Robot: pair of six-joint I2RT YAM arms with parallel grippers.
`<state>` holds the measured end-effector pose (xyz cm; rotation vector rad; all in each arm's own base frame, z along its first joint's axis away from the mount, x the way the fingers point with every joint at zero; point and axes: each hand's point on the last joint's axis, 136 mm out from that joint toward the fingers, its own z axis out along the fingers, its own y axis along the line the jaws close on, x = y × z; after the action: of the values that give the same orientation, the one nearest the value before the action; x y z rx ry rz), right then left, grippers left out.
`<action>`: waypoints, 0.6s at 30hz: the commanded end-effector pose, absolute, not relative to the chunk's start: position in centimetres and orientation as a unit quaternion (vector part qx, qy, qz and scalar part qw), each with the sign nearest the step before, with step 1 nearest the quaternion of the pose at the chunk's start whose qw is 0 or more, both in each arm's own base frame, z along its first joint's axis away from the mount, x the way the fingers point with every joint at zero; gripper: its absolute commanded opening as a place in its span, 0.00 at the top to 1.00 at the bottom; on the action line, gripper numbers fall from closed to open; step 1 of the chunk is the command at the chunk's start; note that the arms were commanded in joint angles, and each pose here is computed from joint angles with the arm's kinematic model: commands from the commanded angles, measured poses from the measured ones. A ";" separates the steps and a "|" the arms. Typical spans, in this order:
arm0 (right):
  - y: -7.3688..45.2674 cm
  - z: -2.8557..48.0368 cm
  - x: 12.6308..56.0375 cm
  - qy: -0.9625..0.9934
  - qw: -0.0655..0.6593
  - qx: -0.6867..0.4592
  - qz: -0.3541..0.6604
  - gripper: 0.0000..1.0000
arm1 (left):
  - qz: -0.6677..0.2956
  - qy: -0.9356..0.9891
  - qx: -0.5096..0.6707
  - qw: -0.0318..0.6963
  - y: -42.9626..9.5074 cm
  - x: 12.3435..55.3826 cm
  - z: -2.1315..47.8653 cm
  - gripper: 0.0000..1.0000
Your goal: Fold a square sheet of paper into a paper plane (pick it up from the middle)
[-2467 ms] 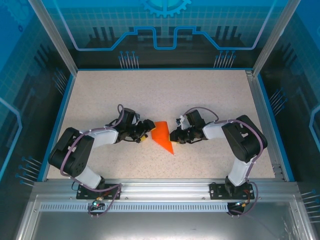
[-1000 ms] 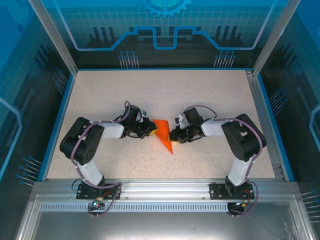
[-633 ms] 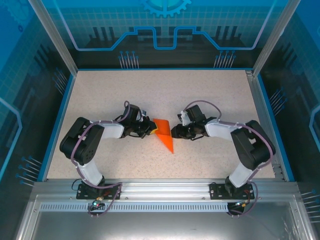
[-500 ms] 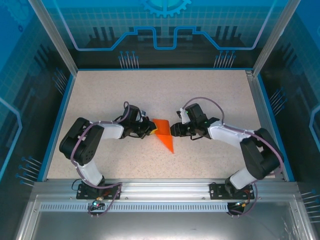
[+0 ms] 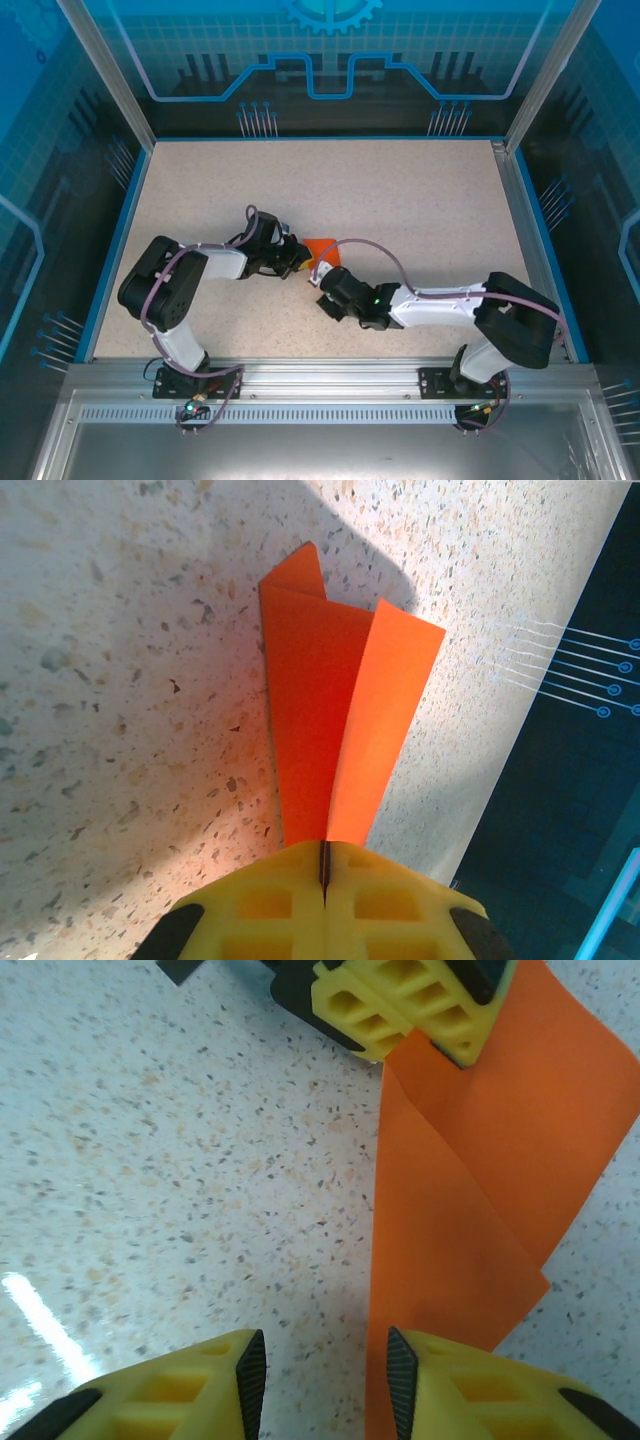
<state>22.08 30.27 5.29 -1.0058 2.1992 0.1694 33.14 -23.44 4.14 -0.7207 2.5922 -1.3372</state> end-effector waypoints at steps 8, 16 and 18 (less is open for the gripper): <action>30.5 4.0 24.1 0.828 0.386 -0.405 -0.041 0.64 | -0.456 0.855 -0.231 0.083 -23.7 33.3 5.5 0.95; 30.5 3.5 24.4 0.828 0.381 -0.408 -0.056 0.72 | -0.457 0.856 -0.230 0.081 -23.7 33.2 5.4 0.95; 30.5 3.4 24.4 0.828 0.381 -0.407 -0.057 0.73 | -0.456 0.856 -0.230 0.080 -23.7 33.2 5.4 0.95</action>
<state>24.15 29.84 3.03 -1.0475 2.1386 -0.1287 33.22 -23.47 4.25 -0.7159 2.5864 -1.3406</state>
